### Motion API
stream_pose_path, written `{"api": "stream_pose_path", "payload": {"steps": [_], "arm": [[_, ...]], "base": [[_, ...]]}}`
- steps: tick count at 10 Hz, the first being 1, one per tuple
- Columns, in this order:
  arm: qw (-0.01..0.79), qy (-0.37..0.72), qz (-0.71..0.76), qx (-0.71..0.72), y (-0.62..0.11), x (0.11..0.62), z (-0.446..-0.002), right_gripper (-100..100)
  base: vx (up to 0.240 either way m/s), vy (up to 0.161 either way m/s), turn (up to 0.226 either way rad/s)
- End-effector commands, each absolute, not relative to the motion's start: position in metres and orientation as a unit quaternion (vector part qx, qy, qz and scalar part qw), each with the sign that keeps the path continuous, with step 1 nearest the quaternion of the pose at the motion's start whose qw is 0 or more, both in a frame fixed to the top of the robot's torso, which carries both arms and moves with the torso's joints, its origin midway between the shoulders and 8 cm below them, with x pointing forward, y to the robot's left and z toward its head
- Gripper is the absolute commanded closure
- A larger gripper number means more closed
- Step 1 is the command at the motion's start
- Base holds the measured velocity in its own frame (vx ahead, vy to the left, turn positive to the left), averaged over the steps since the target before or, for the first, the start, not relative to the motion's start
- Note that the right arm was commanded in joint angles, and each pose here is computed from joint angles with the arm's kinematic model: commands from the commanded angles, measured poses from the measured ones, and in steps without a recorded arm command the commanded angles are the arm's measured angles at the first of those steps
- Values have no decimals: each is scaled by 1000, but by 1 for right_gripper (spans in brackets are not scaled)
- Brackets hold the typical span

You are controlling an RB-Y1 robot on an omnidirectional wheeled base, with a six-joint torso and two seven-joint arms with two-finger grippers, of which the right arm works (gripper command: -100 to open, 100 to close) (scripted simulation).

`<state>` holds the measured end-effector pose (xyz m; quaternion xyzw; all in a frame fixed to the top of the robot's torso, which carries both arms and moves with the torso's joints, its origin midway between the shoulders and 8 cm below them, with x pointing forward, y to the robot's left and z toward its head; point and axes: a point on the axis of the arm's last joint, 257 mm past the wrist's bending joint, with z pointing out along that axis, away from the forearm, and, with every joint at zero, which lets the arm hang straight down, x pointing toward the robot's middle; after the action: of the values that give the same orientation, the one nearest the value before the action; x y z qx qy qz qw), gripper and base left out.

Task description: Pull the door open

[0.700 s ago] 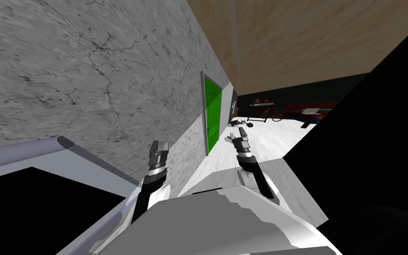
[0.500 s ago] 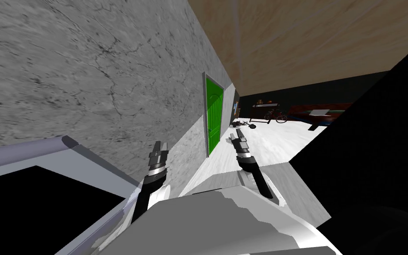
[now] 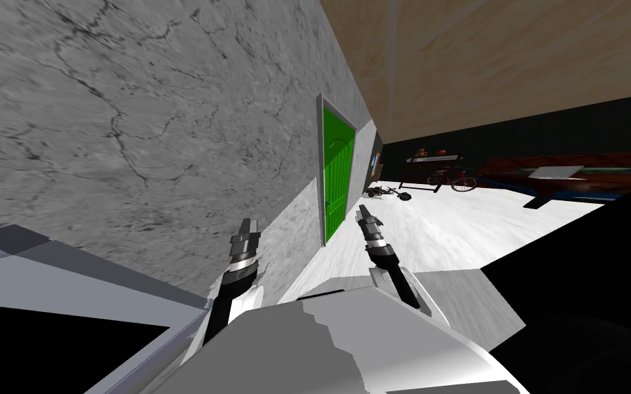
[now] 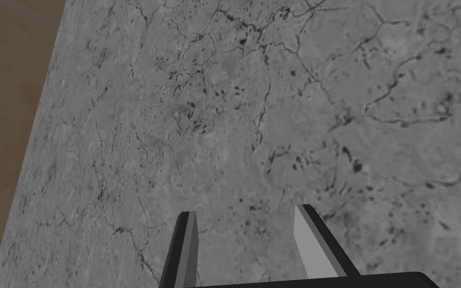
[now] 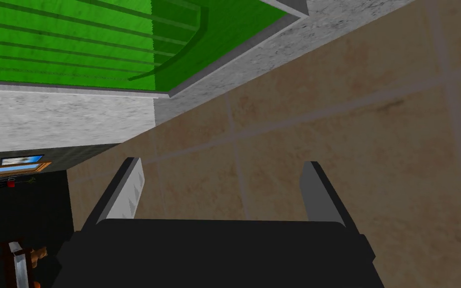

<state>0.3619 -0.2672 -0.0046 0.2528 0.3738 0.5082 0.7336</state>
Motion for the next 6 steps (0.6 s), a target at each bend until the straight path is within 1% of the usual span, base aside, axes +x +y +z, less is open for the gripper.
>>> {"api": "stream_pose_path", "payload": {"steps": [1,4,6], "arm": [[745,399,478,239,-266,365,-18,-100],[759,436,433,217,-264,369,-41,-100],[764,455,409,204,-264,370,-53,-100]], "base": [[135,-106,176],[144,-93,159],[81,-89,117]]}}
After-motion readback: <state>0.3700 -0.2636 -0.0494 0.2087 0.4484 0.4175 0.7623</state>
